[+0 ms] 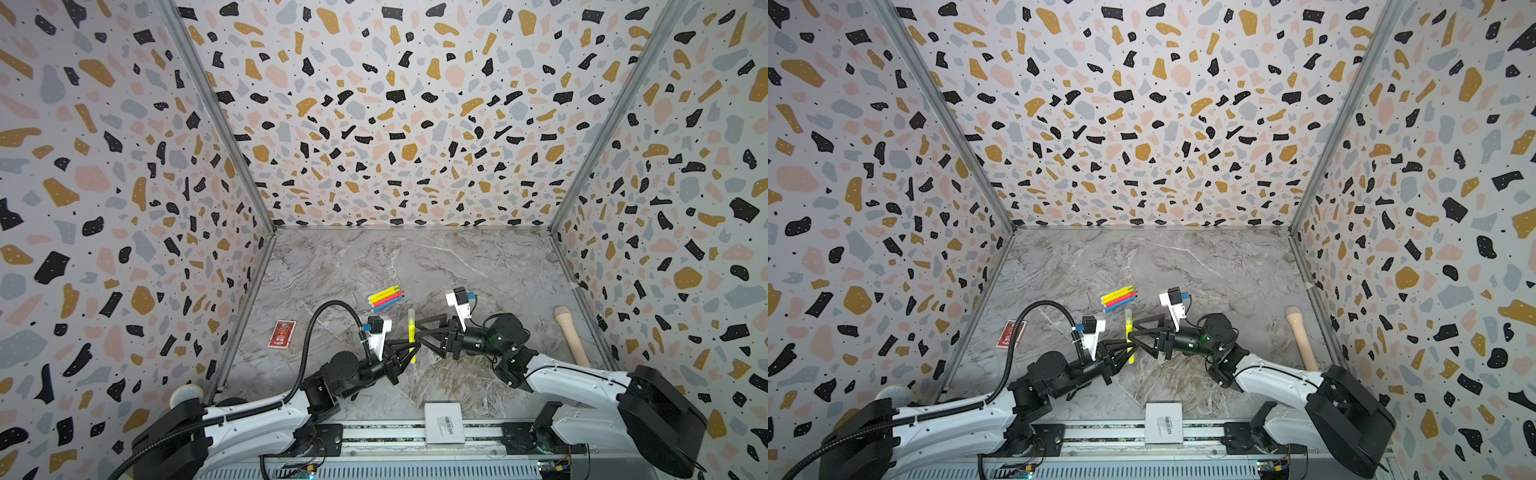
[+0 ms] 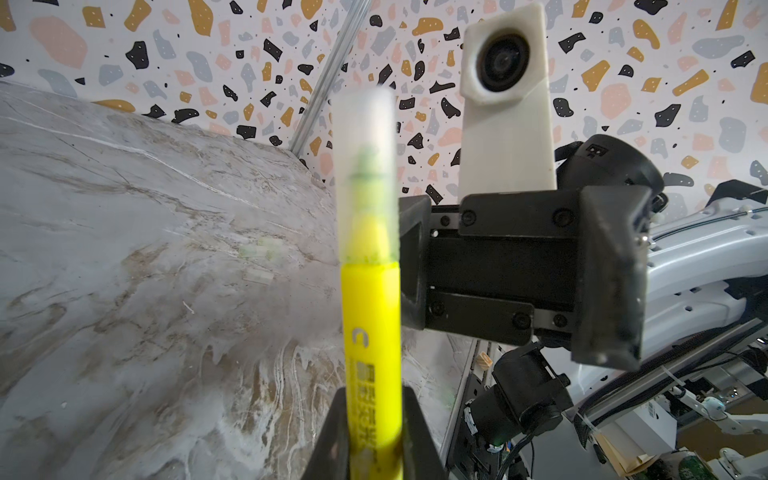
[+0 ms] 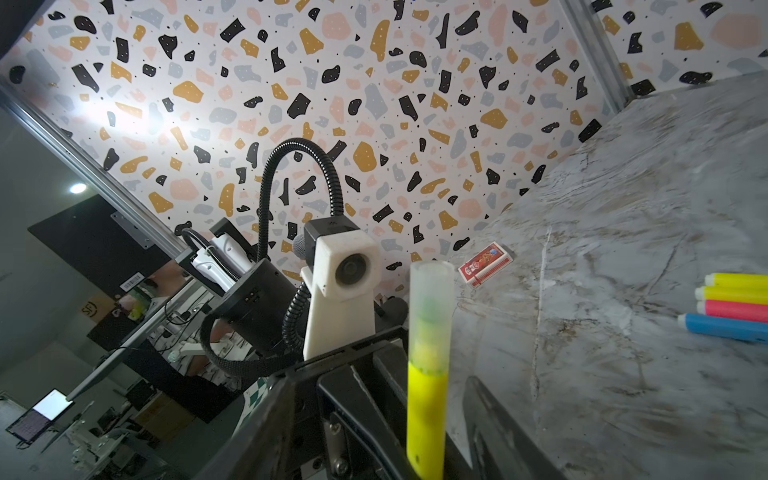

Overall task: Insert the pens into the pen caps
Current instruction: 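Press the cap down with the right gripper while the left gripper holds the highlighter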

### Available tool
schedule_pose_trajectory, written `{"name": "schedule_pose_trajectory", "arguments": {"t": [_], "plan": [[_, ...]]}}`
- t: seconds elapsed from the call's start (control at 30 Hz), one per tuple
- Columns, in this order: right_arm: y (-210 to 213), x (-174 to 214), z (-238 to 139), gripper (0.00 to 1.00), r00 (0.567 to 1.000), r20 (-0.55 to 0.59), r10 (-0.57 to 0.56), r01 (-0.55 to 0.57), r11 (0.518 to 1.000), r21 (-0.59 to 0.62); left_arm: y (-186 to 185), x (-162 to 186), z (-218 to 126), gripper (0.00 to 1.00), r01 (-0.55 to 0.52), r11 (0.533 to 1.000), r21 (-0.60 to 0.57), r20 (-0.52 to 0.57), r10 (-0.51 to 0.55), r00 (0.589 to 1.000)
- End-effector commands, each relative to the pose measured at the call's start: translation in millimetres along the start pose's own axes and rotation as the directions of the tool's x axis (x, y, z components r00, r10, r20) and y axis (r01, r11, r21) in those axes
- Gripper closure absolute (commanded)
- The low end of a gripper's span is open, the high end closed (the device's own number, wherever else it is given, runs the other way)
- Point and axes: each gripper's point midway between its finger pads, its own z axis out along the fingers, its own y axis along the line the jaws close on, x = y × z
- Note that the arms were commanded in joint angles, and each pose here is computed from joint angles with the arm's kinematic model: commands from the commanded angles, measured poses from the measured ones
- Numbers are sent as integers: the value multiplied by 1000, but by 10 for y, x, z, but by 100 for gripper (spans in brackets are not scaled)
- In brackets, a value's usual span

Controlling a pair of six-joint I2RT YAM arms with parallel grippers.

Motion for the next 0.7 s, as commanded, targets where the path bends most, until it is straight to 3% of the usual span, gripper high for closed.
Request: {"name": "schedule_pose_trajectory", "arguments": {"t": [0.0,0.07,0.3,0.67], "plan": [[-62,-150,-59,30,998,-2,-60,60,994,92,-77,-243,3,100,-79,997,-13,55,80,995],[-132,-291,-121,26,998,12,-67,64,986,155,-53,-248,-17,100,-101,994,-32,51,103,993],[-25,-661,1,27,991,-45,-126,132,974,184,-138,-337,-43,100,-132,991,-11,73,133,988],[23,-650,335,37,983,-123,-139,157,976,153,-147,-298,-61,100,-142,990,-6,65,142,988]]}}
